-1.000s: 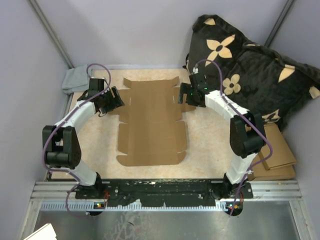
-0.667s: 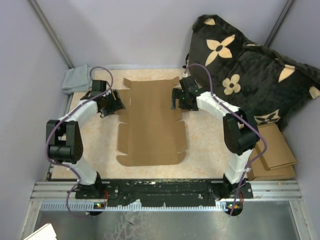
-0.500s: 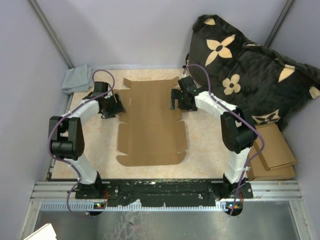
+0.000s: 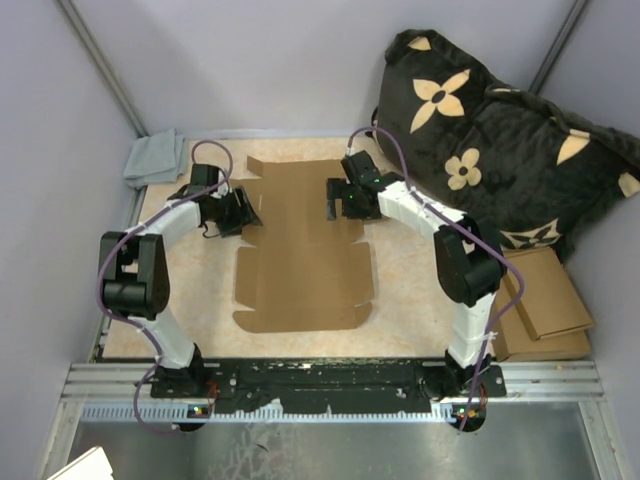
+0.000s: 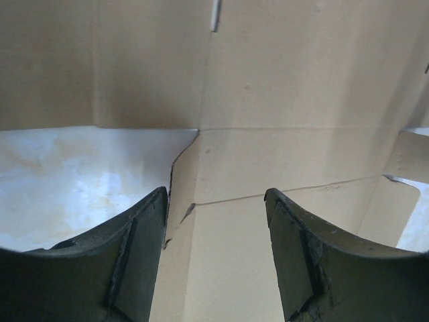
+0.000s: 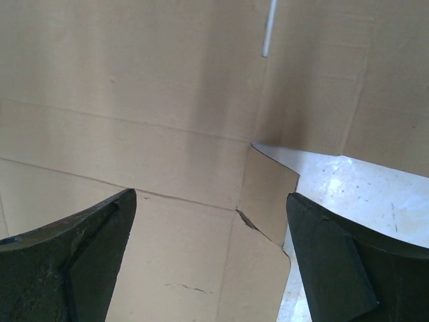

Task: Fold the paper box

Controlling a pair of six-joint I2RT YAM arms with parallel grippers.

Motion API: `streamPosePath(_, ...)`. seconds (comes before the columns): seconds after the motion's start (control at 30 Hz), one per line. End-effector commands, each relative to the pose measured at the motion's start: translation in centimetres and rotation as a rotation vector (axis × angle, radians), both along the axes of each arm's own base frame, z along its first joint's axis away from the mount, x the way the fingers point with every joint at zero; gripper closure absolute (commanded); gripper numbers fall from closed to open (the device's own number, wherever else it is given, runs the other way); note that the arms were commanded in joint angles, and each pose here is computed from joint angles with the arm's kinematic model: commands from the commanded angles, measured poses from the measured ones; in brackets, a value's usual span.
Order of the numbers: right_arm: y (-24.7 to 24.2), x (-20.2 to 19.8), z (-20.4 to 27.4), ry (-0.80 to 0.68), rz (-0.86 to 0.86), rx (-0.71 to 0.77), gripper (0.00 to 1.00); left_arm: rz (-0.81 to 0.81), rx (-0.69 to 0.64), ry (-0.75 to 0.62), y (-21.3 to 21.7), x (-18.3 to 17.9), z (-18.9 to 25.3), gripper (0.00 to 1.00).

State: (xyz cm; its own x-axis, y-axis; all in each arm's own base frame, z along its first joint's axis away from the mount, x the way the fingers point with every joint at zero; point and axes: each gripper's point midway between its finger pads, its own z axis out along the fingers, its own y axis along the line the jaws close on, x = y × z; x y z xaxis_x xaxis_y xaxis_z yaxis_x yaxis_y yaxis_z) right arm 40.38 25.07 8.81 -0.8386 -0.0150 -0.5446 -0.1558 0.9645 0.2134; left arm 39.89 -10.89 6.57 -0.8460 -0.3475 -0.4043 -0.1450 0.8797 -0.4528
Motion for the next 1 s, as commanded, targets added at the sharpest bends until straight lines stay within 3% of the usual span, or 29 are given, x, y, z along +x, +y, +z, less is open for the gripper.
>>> streamPosePath(0.0,1.6,0.7,1.3,-0.033,0.042,0.018,0.05,-0.050,-0.070,-0.035,-2.1,-0.1,1.4,0.34)
streamPosePath(0.33,2.9,0.1,0.7,-0.023,0.069,0.023,0.05,-0.113,-0.128,-0.081,-4.5,-0.4,2.7,0.34)
streamPosePath(0.97,-0.2,0.4,4.3,-0.140,-0.053,-0.049,0.04,-0.117,-0.178,0.091,-6.5,-1.7,-2.0,0.36)
